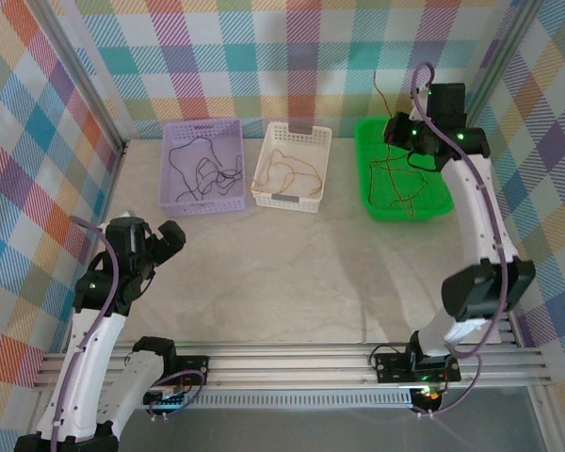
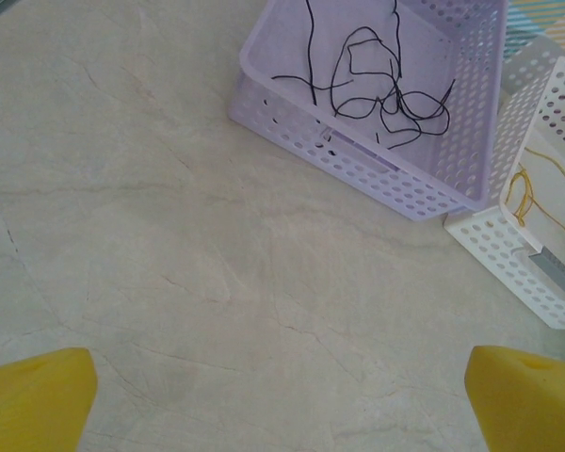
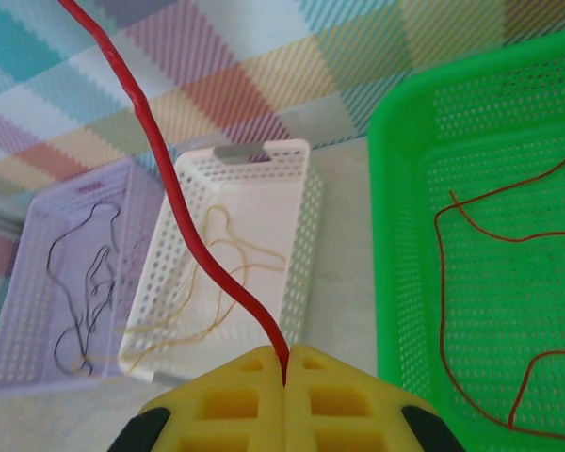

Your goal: Untangle the cables

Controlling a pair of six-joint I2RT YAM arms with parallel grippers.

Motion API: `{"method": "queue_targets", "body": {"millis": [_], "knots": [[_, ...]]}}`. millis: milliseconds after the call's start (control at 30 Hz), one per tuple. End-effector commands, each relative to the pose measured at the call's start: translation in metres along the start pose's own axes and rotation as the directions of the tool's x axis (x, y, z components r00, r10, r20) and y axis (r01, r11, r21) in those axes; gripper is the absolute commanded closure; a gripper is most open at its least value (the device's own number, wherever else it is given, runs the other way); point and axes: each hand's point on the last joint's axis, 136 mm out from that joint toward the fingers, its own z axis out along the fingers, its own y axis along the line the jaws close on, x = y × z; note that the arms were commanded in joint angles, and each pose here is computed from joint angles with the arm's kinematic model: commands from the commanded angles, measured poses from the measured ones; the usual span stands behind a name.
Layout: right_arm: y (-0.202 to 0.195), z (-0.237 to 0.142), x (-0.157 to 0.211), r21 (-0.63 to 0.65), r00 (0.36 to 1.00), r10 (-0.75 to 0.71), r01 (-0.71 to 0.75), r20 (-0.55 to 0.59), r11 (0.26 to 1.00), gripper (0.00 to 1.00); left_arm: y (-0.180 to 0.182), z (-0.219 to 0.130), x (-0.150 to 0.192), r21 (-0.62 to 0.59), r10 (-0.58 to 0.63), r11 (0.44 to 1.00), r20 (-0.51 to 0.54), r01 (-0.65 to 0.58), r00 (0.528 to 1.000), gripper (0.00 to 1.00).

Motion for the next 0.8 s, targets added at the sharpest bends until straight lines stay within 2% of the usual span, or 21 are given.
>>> {"method": "queue_targets", "body": {"millis": [0,133,400,767], "knots": [[-0.010,0.020,-0.032,0.007,0.997,0.040,-0.040,0.070,0.999,1.00,0.001,-0.001,0.005,0.005,0.023,1.000,-0.009,-0.023,1.000,0.00],[-0.038,0.065,-0.043,0.100,0.998,0.003,-0.009,0.060,0.995,1.00,-0.001,0.000,0.006,0.013,0.027,1.000,-0.012,-0.027,1.000,0.00],[-0.098,0.143,-0.037,0.242,0.999,-0.010,0.002,0.033,0.970,1.00,-0.003,0.000,0.006,0.021,0.032,0.999,-0.017,-0.032,0.999,0.00],[-0.154,0.211,0.021,0.313,0.992,0.099,-0.070,-0.077,0.947,1.00,-0.005,0.002,0.008,0.024,0.045,0.999,-0.029,-0.044,0.999,0.00]]}}
